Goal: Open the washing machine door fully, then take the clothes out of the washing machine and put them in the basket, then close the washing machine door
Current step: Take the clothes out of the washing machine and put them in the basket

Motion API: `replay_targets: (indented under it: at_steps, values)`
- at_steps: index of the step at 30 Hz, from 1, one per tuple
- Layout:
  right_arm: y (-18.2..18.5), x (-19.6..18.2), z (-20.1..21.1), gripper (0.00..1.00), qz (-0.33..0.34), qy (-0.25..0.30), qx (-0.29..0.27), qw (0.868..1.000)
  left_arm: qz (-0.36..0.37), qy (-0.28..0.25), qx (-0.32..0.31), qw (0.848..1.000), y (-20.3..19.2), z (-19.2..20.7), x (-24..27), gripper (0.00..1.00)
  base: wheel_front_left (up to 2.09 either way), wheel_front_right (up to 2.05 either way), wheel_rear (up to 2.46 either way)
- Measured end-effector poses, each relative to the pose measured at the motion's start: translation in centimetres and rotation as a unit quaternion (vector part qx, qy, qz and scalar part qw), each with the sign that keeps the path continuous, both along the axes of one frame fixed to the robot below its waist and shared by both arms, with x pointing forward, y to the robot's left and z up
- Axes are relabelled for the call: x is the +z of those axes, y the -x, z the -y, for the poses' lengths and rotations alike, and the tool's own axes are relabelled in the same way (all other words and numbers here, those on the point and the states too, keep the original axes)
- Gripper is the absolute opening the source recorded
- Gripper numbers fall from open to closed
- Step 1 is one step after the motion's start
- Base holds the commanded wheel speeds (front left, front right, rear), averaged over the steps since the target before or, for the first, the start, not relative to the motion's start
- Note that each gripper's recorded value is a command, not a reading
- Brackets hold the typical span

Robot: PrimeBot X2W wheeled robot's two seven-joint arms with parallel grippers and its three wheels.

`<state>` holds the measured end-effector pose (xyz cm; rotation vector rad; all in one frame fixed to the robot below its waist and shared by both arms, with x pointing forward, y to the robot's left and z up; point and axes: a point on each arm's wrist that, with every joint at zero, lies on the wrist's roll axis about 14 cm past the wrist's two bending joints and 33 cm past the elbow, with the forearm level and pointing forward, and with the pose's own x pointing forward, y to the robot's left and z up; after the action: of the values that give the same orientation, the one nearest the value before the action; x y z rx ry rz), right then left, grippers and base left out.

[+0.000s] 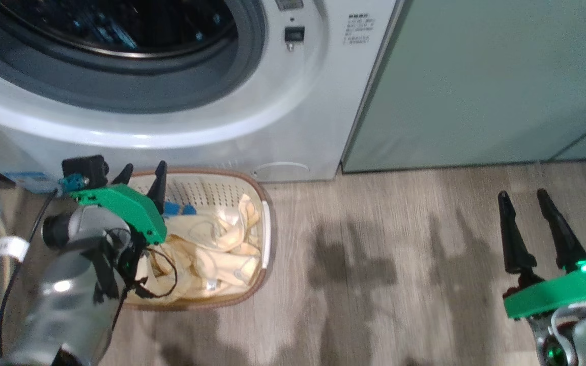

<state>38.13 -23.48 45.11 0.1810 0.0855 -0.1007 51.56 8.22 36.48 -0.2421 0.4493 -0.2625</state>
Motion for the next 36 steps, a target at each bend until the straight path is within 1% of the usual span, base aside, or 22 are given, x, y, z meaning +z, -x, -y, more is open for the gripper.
replay_targets:
  at_steps: [7,16,21,24,33,36]
  values:
    - [1.9,1.1,-0.2,1.00,0.017,-0.011,-0.003,1.000,0.071,0.024,0.026,0.997,1.9,-1.8,4.7,1.00,0.00,0.00,0.00]
    - [3.9,2.6,-0.9,1.00,0.042,-0.020,0.003,0.999,0.134,0.016,0.085,0.987,6.1,-6.4,8.3,1.00,0.00,0.00,0.00]
    - [5.1,3.1,-0.6,1.00,0.053,-0.022,-0.004,0.998,0.151,0.013,0.108,0.983,8.3,-8.3,9.4,1.00,0.00,0.00,0.00]
    - [5.7,3.3,-0.6,1.00,0.056,-0.024,-0.006,0.998,0.166,0.004,0.107,0.980,9.3,-8.8,10.2,1.00,0.00,0.00,0.00]
    - [6.2,4.0,-0.2,1.00,0.071,-0.025,-0.011,0.997,0.177,0.001,0.134,0.975,11.3,-10.9,10.7,1.00,0.00,0.00,0.00]
    - [6.6,4.1,0.0,1.00,0.073,-0.024,-0.014,0.997,0.179,-0.010,0.147,0.973,12.3,-11.8,10.8,1.00,0.00,0.00,0.00]
